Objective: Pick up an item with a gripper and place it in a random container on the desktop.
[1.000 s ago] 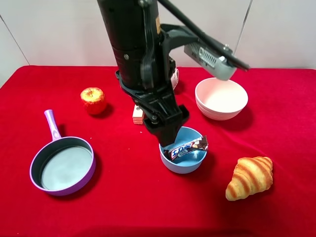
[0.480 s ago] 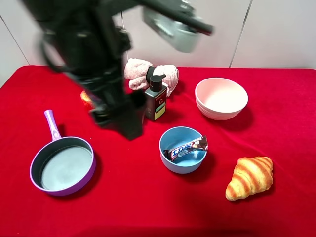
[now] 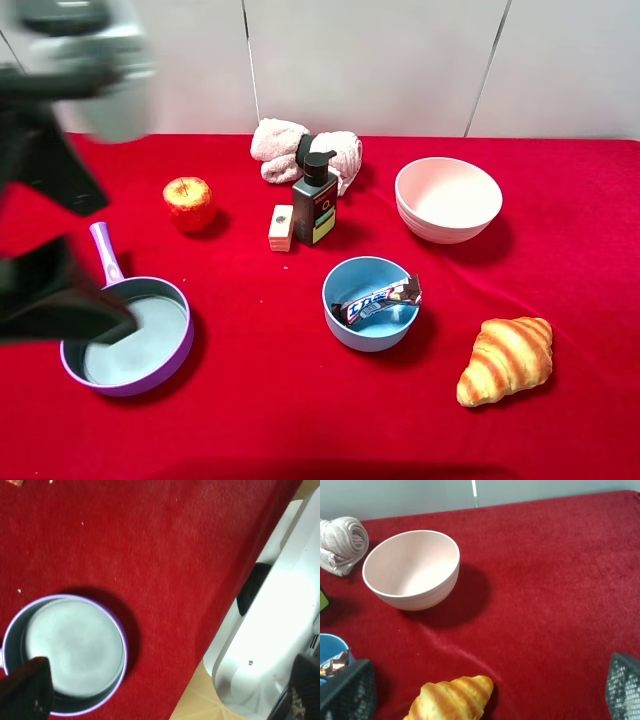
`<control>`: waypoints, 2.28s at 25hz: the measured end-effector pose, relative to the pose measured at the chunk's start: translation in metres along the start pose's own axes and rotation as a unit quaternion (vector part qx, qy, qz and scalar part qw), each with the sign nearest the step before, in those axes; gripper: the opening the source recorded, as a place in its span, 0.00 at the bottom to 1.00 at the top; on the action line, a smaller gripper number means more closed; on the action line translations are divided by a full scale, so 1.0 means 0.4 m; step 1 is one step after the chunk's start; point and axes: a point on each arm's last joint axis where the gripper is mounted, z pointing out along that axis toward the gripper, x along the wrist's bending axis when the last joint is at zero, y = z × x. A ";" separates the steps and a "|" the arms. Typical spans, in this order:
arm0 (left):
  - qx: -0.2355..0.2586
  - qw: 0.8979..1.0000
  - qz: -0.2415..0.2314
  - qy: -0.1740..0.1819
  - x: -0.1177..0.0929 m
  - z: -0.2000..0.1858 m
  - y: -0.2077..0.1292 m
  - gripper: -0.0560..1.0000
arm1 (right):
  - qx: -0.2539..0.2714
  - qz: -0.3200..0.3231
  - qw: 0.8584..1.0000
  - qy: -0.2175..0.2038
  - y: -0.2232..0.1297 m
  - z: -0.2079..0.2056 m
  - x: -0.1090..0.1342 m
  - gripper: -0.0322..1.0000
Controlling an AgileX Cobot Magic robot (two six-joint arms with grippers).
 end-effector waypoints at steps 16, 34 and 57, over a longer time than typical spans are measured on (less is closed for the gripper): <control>-0.126 0.989 -0.071 0.042 -0.029 -0.087 -0.264 0.93 | 0.000 0.000 1.000 0.000 0.000 0.000 0.000 0.70; -0.190 0.890 -0.355 0.213 -0.066 -0.031 -0.473 0.93 | 0.000 0.000 1.000 0.000 0.000 0.000 0.000 0.70; -0.258 0.821 -0.423 0.282 -0.106 0.041 -0.503 0.93 | 0.000 0.000 1.000 0.000 0.000 0.000 0.000 0.70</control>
